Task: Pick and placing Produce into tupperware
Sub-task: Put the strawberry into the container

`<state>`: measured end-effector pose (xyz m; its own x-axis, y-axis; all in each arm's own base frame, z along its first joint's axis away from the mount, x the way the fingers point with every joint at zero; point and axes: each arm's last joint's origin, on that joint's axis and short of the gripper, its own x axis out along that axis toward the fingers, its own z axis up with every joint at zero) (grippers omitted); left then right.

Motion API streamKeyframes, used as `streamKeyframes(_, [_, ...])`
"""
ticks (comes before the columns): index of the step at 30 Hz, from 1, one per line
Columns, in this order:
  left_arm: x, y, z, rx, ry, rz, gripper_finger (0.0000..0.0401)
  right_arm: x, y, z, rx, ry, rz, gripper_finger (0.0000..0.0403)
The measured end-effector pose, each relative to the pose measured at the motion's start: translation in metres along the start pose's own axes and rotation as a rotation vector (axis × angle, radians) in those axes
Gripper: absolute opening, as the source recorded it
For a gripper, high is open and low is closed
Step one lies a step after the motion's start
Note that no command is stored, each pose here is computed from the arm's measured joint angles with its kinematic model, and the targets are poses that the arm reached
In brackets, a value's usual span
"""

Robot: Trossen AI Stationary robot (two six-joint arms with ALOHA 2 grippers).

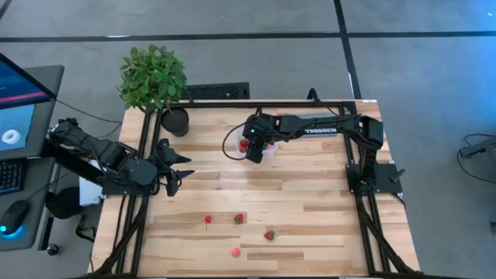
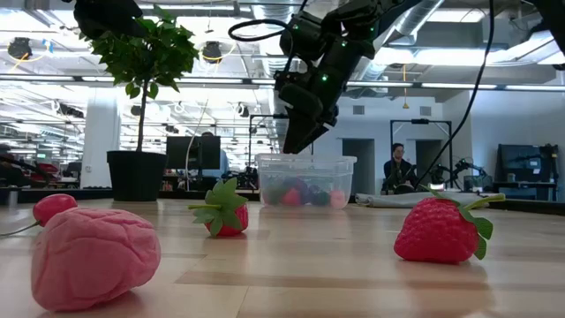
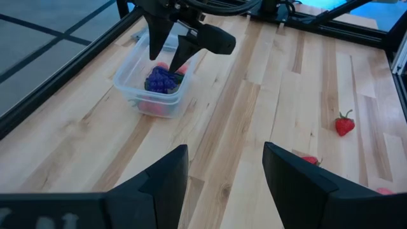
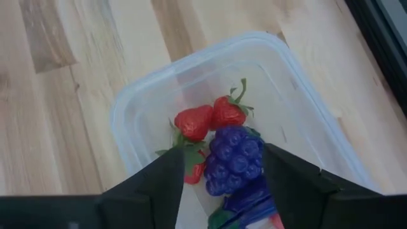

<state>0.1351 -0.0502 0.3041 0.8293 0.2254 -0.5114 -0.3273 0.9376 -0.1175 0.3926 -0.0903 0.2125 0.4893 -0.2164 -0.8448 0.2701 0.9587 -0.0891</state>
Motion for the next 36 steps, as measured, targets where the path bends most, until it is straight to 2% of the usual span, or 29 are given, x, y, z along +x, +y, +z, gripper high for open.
streamKeyframes(6, [0.000,0.000,0.000,0.001,0.000,0.001,0.0193,-0.021,0.004,0.007,-0.019,-0.043,0.009,0.0244])
streamKeyframes(9, [0.000,0.000,0.000,0.001,0.000,0.001,0.0193,-0.046,0.008,0.013,-0.051,-0.080,0.017,0.0244])
streamKeyframes(14, [0.000,0.000,0.000,0.001,-0.001,0.001,0.0193,-0.094,0.022,0.008,-0.095,-0.113,0.050,0.0244])
streamKeyframes(20, [0.001,-0.003,0.004,0.016,-0.032,-0.018,0.0193,-0.140,0.056,-0.010,-0.156,-0.094,0.118,0.0244])
streamKeyframes(24, [0.004,-0.009,0.009,0.049,-0.077,-0.042,0.0193,-0.158,0.080,-0.024,-0.157,-0.069,0.115,0.0244])
streamKeyframes(31, [0.013,-0.017,0.010,0.112,-0.080,-0.040,0.0193,-0.178,0.134,-0.051,-0.194,-0.027,0.191,0.0244])
streamKeyframes(36, [0.019,-0.021,0.008,0.148,-0.060,-0.029,0.0193,-0.175,0.164,-0.080,-0.164,0.008,0.196,0.0244])
